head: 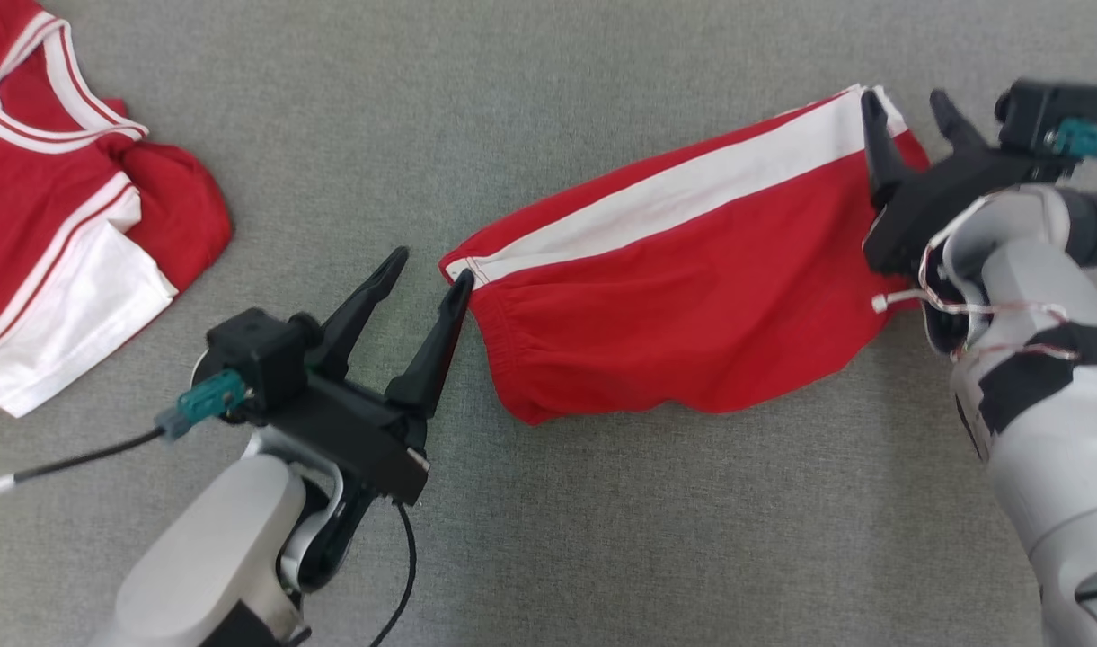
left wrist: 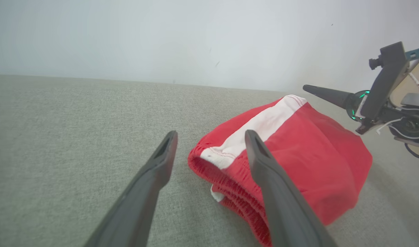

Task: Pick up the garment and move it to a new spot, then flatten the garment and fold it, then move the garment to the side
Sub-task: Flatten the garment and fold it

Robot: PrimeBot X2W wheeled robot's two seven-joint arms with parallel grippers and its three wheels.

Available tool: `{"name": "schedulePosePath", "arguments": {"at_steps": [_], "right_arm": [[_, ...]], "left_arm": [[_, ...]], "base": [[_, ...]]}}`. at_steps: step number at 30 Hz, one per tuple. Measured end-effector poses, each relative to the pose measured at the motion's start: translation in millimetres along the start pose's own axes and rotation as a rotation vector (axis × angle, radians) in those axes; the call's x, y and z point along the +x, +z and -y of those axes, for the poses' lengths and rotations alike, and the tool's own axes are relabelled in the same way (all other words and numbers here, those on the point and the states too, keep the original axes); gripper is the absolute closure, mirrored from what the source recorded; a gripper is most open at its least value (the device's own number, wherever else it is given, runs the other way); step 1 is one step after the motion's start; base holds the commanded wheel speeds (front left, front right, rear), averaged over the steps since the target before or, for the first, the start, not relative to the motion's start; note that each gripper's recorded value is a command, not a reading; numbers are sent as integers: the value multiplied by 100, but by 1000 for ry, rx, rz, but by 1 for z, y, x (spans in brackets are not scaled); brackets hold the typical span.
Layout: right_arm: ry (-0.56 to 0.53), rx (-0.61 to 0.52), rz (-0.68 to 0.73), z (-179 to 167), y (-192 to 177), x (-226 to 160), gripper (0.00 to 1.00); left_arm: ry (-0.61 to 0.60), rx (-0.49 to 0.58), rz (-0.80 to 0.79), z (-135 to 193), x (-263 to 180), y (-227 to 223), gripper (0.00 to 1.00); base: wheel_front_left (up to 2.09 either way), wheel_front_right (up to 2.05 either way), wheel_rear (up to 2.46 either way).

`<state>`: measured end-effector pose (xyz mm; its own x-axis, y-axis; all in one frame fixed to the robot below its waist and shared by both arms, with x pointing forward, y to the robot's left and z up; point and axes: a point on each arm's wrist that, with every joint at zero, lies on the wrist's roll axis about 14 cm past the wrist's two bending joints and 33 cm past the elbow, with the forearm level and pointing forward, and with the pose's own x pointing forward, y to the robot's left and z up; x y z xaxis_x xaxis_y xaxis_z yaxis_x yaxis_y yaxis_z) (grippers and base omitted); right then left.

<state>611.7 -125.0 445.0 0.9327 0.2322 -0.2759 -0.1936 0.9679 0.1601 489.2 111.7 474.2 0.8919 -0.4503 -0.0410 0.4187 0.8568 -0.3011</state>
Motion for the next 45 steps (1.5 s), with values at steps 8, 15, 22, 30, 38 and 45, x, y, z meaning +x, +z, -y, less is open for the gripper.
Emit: {"name": "schedulePosePath", "arguments": {"at_steps": [8, 15, 22, 30, 38, 45], "right_arm": [[-28, -15, -33, 21, -11, -31, 0], [-23, -12, -98, 20, -31, -38, 0], [-40, 8, -211, 23, -64, -45, 0], [-17, 58, -232, 7, -70, -51, 100], [9, 101, -142, -1, -47, -71, 100], [-1, 168, -129, 19, -63, -129, 100]], "left_arm": [[124, 17, 113, -17, -39, 25, 0], [305, 82, 176, -54, -85, 39, 0], [474, 141, 206, -83, -126, 45, 0], [483, 144, 203, -74, -131, 39, 0], [435, 127, 201, -55, -132, 35, 0], [382, 118, 199, -36, -129, 32, 0]], "base": [[0, 0, 0], [0, 0, 0], [0, 0, 0], [0, 0, 0], [0, 0, 0], [0, 0, 0]]}}
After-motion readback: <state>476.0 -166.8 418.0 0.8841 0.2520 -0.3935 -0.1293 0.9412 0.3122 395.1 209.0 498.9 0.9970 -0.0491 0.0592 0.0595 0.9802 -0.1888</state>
